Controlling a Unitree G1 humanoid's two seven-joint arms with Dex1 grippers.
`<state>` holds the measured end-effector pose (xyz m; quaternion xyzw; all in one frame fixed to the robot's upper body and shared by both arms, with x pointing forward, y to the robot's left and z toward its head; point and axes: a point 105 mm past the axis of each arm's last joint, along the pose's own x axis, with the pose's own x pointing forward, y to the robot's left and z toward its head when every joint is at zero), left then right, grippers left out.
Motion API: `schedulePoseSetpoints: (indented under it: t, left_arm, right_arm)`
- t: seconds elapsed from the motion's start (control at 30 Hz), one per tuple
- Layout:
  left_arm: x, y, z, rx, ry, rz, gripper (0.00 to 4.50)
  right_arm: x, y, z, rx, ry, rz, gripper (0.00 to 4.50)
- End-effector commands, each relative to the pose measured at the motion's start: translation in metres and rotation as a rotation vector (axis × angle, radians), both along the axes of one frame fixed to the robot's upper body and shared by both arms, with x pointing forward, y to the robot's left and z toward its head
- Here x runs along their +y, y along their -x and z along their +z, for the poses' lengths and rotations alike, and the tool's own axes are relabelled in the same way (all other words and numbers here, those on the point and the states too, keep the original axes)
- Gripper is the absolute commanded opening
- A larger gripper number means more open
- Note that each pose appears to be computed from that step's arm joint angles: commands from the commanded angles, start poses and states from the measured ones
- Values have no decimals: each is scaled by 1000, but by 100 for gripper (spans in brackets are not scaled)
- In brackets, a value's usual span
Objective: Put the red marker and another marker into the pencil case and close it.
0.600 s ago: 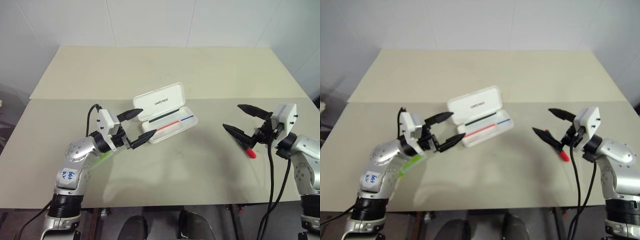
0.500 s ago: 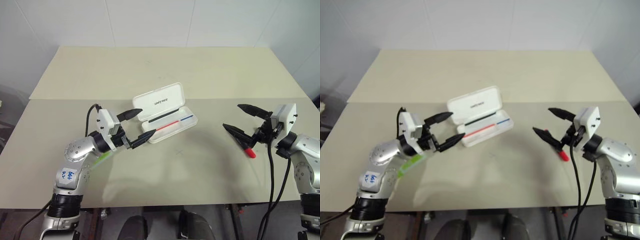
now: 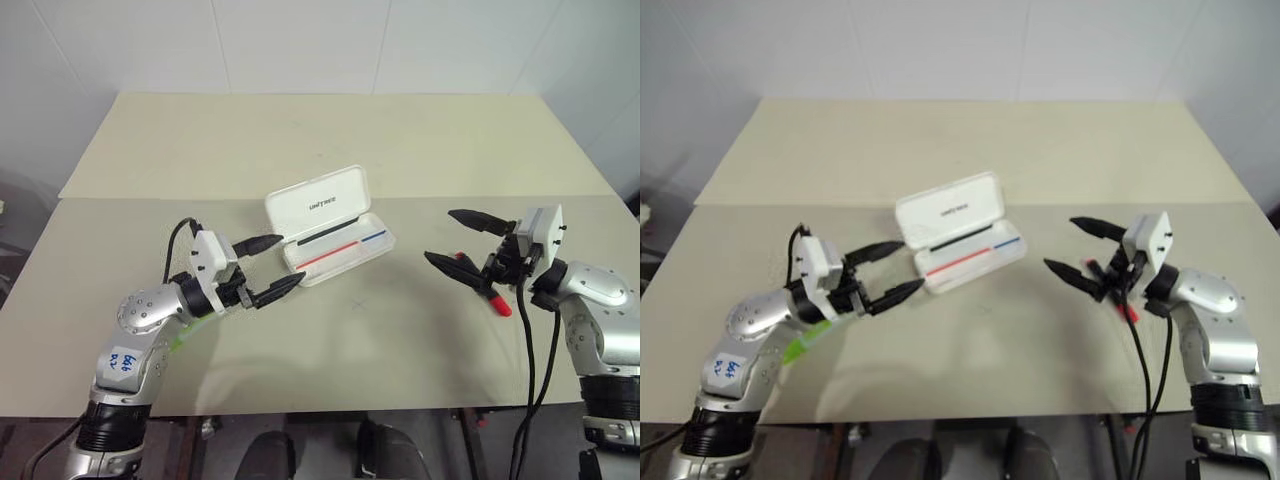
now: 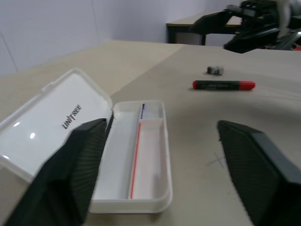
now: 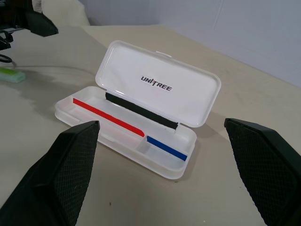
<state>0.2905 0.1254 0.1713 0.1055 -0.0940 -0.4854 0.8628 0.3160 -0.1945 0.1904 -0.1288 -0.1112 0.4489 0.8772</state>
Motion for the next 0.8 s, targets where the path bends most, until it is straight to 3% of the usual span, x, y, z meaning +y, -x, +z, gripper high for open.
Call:
schedulePoseSetpoints:
  t: [0.03, 0.47, 0.8]
  left_arm:
    - [-4, 1, 4, -29, -49, -5, 243]
    - [-28, -20, -32, 129, -218, -28, 243]
    - [-50, -33, -41, 138, -286, -65, 243]
  right_arm:
    - [8, 1, 7, -46, -12, 28, 450]
    - [42, 23, 11, -55, -26, 142, 450]
    - [57, 31, 19, -83, -67, 136, 450]
